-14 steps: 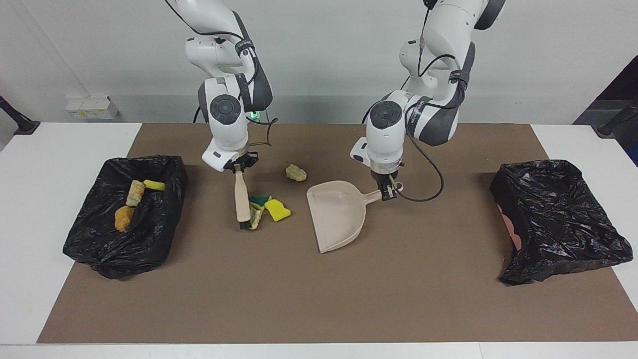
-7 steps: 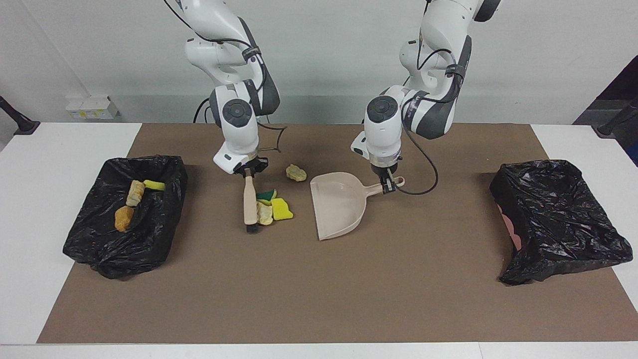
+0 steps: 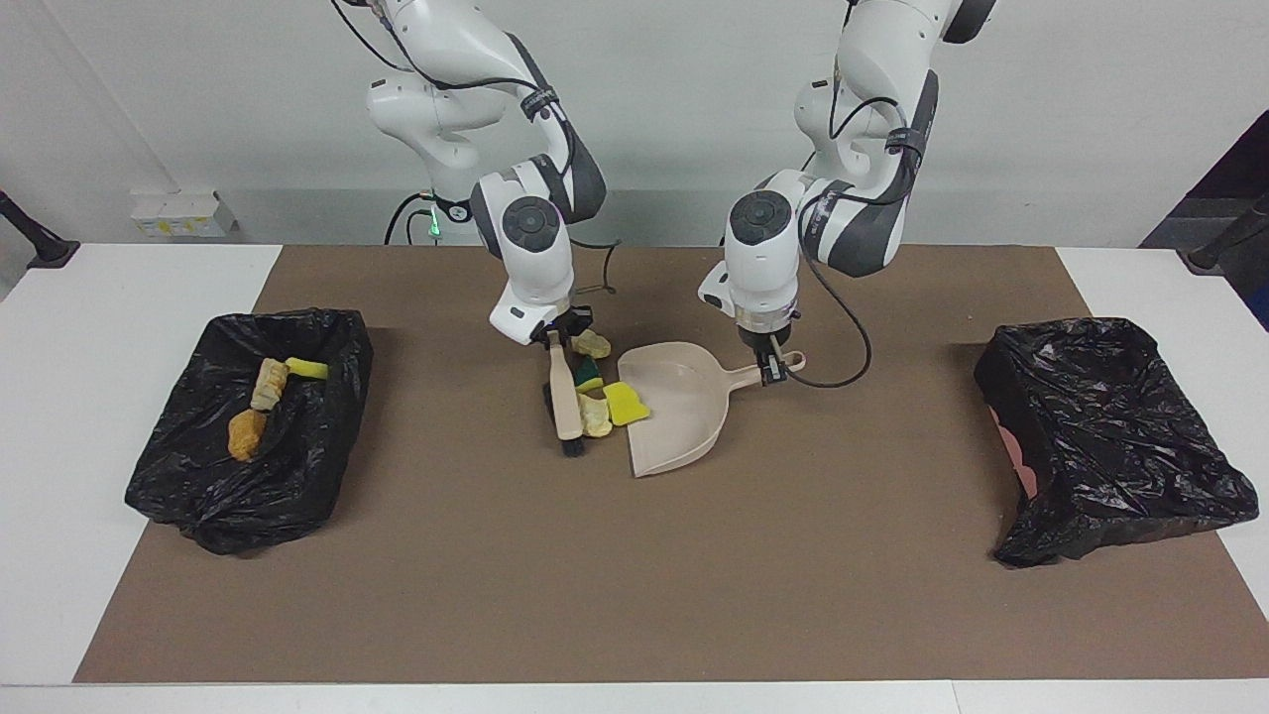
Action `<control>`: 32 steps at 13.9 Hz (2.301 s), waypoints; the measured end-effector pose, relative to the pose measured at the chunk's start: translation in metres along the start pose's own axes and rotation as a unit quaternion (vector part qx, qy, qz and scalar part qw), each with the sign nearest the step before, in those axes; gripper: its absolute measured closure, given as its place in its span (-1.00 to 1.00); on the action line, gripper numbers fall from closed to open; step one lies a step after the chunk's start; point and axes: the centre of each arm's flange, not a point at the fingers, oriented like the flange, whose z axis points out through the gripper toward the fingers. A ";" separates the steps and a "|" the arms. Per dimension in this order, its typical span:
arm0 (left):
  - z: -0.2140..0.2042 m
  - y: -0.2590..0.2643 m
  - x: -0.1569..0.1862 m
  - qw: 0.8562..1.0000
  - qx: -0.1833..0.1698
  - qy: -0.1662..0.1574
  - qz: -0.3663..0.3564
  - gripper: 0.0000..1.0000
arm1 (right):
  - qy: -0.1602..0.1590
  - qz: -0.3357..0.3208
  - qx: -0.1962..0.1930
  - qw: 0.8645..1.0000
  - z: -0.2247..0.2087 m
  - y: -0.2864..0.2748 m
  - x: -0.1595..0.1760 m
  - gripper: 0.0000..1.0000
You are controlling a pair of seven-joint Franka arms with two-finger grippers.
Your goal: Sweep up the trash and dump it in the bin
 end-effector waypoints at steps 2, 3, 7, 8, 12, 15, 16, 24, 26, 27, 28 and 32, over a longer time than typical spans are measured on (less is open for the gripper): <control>0.003 -0.004 -0.007 1.000 -0.002 -0.003 0.011 0.37 | 0.005 0.000 0.008 1.000 -0.005 -0.010 0.002 0.49; 0.005 -0.006 -0.011 1.000 -0.003 -0.004 0.017 0.37 | 0.007 0.003 0.009 1.000 -0.008 -0.008 0.004 0.49; 0.006 -0.013 -0.023 0.997 -0.004 -0.007 0.072 0.37 | -0.024 0.070 -0.007 0.997 -0.041 0.019 -0.004 0.49; 0.007 -0.015 -0.025 0.996 -0.005 -0.007 0.091 0.37 | -0.027 0.093 -0.023 0.995 -0.053 0.026 -0.012 0.49; 0.007 -0.015 -0.030 0.992 -0.008 -0.011 0.122 0.37 | -0.039 0.145 -0.068 0.986 -0.048 0.041 -0.048 0.49; 0.007 -0.005 -0.029 0.992 -0.010 -0.018 0.128 0.37 | -0.046 0.154 -0.084 0.983 -0.027 0.054 -0.075 0.49; 0.007 0.000 -0.028 0.991 -0.009 -0.021 0.131 0.37 | -0.039 0.155 -0.086 0.983 -0.021 0.059 -0.083 0.49; 0.009 0.012 -0.028 0.990 -0.011 -0.029 0.137 0.37 | -0.008 0.186 -0.053 0.981 0.025 0.039 -0.102 0.49; 0.009 0.012 -0.028 0.990 -0.011 -0.029 0.137 0.37 | 0.011 0.203 -0.042 0.978 0.035 0.024 -0.092 0.49; 0.009 0.012 -0.028 0.990 -0.011 -0.029 0.137 0.37 | 0.013 0.207 -0.038 0.978 0.036 0.018 -0.085 0.49; 0.009 0.012 -0.028 0.990 -0.011 -0.029 0.137 0.37 | 0.014 0.207 -0.033 0.978 0.035 0.013 -0.077 0.49; 0.009 0.012 -0.028 0.990 -0.011 -0.029 0.137 0.37 | 0.015 0.187 -0.015 0.982 0.034 -0.024 -0.045 0.49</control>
